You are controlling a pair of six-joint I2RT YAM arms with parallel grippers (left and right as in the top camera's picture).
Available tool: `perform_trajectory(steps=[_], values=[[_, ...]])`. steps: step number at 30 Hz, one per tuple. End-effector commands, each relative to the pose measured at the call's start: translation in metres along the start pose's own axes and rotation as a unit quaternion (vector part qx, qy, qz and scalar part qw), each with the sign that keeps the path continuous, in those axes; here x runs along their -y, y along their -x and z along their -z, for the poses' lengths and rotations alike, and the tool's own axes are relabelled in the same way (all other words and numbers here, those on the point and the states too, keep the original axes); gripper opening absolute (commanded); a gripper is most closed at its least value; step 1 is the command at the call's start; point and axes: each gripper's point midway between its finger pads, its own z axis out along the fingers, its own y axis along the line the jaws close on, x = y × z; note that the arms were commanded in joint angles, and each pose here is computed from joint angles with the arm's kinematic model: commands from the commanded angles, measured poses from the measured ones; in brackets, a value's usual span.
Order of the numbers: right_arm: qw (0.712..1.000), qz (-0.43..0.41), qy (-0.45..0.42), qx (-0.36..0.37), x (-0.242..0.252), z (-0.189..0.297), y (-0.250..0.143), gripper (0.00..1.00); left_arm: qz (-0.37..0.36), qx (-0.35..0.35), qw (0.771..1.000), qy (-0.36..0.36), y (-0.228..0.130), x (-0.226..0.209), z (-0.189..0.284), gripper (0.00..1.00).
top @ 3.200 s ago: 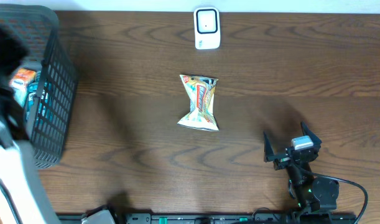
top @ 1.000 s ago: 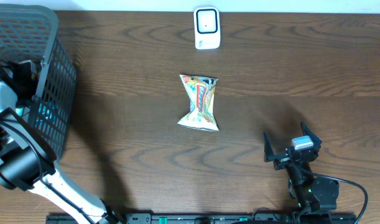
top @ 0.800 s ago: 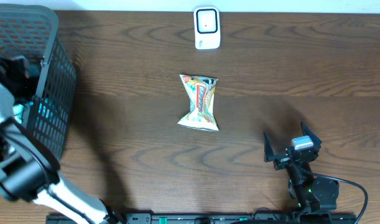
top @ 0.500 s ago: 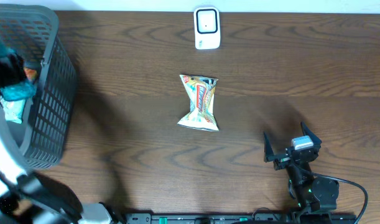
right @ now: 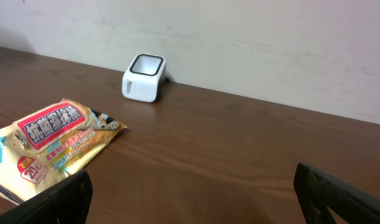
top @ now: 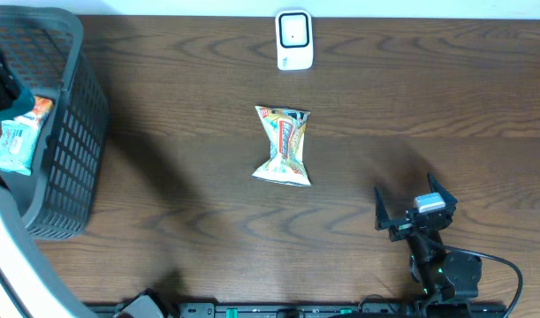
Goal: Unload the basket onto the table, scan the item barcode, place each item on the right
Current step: 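Reach into the basket and grasp the blue Listerine bottle cap, then carry the Listerine bottle beside the yellow pack and release it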
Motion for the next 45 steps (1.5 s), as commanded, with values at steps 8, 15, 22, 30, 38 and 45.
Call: perform_trajectory(steps=[8,15,22,30,38,45], values=[[1.000,0.002,0.004,0.001,-0.002,0.000,0.000,0.99,-0.037,0.050,0.966,-0.251,0.029,0.146,0.077,0.53],[1.000,0.002,0.004,0.001,-0.002,0.000,0.000,0.99,-0.029,-0.081,0.929,-0.361,-0.038,0.223,0.081,0.48],[1.000,0.002,0.004,0.000,-0.002,0.000,0.000,0.99,-0.065,-0.172,0.876,-0.446,-0.098,0.301,0.080,0.47],[1.000,0.002,0.004,0.001,-0.002,0.000,0.000,0.99,-0.124,-0.276,0.805,-0.510,-0.182,0.393,0.077,0.48],[1.000,0.002,0.004,0.001,-0.002,0.000,0.000,0.99,-0.178,-0.338,0.729,-0.567,-0.279,0.481,0.087,0.48],[1.000,0.002,0.004,0.001,-0.002,0.000,0.000,0.99,-0.208,-0.366,0.750,-0.510,-0.354,0.516,0.059,0.48]])
